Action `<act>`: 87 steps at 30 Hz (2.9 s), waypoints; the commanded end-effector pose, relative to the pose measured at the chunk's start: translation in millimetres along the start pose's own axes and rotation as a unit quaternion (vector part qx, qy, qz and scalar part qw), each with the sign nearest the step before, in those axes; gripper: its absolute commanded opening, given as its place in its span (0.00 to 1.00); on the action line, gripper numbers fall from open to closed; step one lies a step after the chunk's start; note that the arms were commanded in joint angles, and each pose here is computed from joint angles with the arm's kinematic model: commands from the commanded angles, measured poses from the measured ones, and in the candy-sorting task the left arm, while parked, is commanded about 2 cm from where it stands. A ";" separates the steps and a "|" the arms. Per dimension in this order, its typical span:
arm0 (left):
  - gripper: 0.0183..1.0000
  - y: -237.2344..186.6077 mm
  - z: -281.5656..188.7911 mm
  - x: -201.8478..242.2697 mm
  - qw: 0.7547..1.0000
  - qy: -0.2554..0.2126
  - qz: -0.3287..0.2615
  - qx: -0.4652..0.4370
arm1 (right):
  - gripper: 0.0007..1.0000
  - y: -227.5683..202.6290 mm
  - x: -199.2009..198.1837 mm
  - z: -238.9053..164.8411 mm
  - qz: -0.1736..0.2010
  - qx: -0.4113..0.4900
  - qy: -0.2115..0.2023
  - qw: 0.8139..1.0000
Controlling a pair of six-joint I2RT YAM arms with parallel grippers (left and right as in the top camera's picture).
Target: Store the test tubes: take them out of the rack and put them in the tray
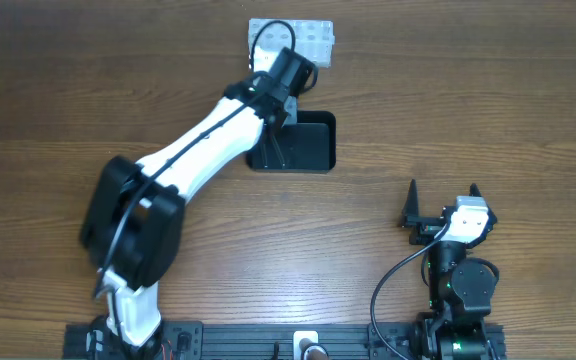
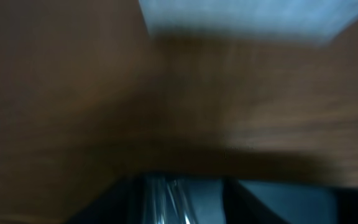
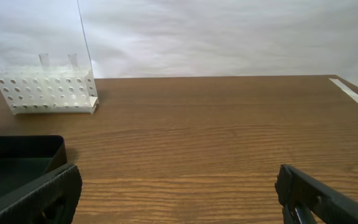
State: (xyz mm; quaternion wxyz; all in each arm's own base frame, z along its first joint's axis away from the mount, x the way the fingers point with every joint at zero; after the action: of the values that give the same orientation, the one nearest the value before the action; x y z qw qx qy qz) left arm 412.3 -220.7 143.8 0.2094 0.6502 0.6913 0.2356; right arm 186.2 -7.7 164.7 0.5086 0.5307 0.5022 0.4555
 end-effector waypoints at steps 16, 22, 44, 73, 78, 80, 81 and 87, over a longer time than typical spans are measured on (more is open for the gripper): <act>0.83 57.8 -173.5 180.6 0.933 -0.078 -0.045 -0.348 | 0.99 -2.8 -0.6 0.4 0.001 0.001 -0.001 1.000; 0.86 7.5 -173.1 209.2 0.929 -0.059 -0.062 -0.359 | 0.99 -2.8 -0.6 0.4 0.001 0.001 -0.001 1.000; 1.00 -120.9 -163.3 232.3 0.889 -0.067 -0.073 -0.447 | 0.99 -2.8 -0.6 0.4 0.001 0.001 0.000 1.000; 1.00 -162.7 -132.9 229.6 0.913 -0.071 -0.052 -0.399 | 0.99 -2.8 -0.6 0.4 0.001 0.001 -0.001 1.000; 1.00 -162.6 -132.9 229.6 0.913 -0.071 -0.052 -0.399 | 0.99 -2.8 -0.6 0.4 0.001 0.001 -0.001 1.000; 1.00 -162.6 -132.9 229.6 0.913 -0.071 -0.052 -0.399 | 0.99 -2.8 -0.6 0.4 0.001 0.001 -0.001 1.000; 1.00 -162.7 -132.9 229.6 0.913 -0.071 -0.052 -0.398 | 0.99 -2.8 -0.6 0.4 0.001 0.001 0.000 1.000; 1.00 -162.6 -132.9 229.6 0.913 -0.071 -0.052 -0.399 | 0.99 -2.8 -0.6 0.4 0.001 0.001 0.000 1.000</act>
State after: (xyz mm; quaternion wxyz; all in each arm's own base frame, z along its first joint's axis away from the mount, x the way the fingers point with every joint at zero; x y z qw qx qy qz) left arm 187.8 -5.5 157.7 0.5135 0.4843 0.5626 0.4304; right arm 186.2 -7.8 164.7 0.5087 0.5307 0.5022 0.4553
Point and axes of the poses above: each gripper's point midway between its finger pads, its own z axis out along the fingers, its own x axis along the line the jaws close on, y = z × x, the point moved 6 cm from there along -z, back along the fingers, and after that the axes turned 1 degree about -z, right-handed, at the moved point
